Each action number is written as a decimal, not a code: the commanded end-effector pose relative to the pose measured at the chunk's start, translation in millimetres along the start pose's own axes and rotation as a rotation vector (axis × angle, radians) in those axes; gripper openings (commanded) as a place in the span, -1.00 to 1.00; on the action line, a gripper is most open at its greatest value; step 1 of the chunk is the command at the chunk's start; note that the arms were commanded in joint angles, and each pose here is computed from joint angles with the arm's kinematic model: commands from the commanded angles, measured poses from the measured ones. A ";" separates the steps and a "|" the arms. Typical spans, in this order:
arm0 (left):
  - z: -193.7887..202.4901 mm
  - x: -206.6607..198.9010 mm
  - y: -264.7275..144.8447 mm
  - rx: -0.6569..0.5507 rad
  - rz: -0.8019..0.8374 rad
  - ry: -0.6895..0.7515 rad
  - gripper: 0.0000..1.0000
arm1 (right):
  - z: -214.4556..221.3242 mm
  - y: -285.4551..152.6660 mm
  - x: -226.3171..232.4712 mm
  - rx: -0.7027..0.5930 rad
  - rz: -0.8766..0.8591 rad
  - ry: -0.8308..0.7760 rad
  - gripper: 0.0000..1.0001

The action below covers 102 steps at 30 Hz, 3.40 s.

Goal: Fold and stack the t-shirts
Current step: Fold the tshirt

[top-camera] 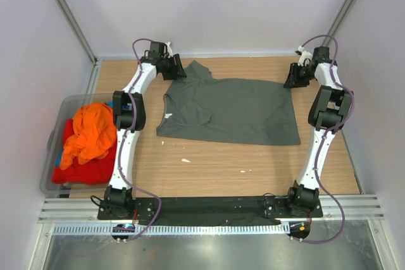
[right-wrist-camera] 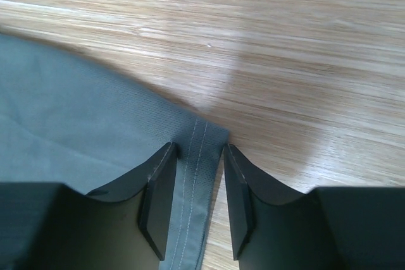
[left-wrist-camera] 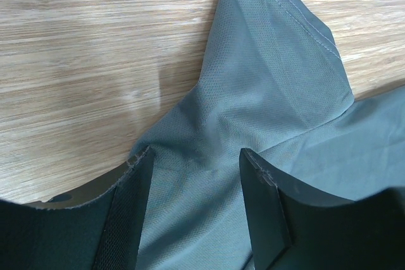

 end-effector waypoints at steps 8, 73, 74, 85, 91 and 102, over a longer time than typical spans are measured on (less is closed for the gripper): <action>-26.1 -6.4 -25.1 -0.083 -0.034 0.048 0.19 | -21.6 -9.2 -3.9 -0.068 0.025 -0.071 -0.16; -90.2 -43.0 -67.4 -0.342 0.104 0.218 -1.00 | -54.7 -23.4 15.3 -0.441 -0.029 -0.236 -0.98; -85.4 -43.0 -66.3 -0.331 0.107 0.220 -1.00 | -59.9 -29.1 17.7 -0.470 -0.025 -0.250 -0.98; -77.3 -45.4 -77.3 -0.330 0.114 0.245 -1.00 | -58.7 -49.3 24.1 -0.617 0.012 -0.326 -0.97; -67.9 -38.3 -82.7 -0.321 0.067 0.267 -1.00 | -47.6 -60.5 32.7 -0.696 0.020 -0.438 -0.98; -47.4 -32.0 -101.0 -0.292 0.003 0.271 -1.00 | -28.3 -83.3 27.6 -0.802 0.153 -0.454 -0.97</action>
Point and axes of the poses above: each gripper's point midway between its finger pads, its own y axis out along the fingers, its own x axis along the line the jaws close on, z = x × y, the point moved 3 cm from there along -y, back along the fingers, and after that the axes turned 7 degrees about y, right-handed, at the moved point
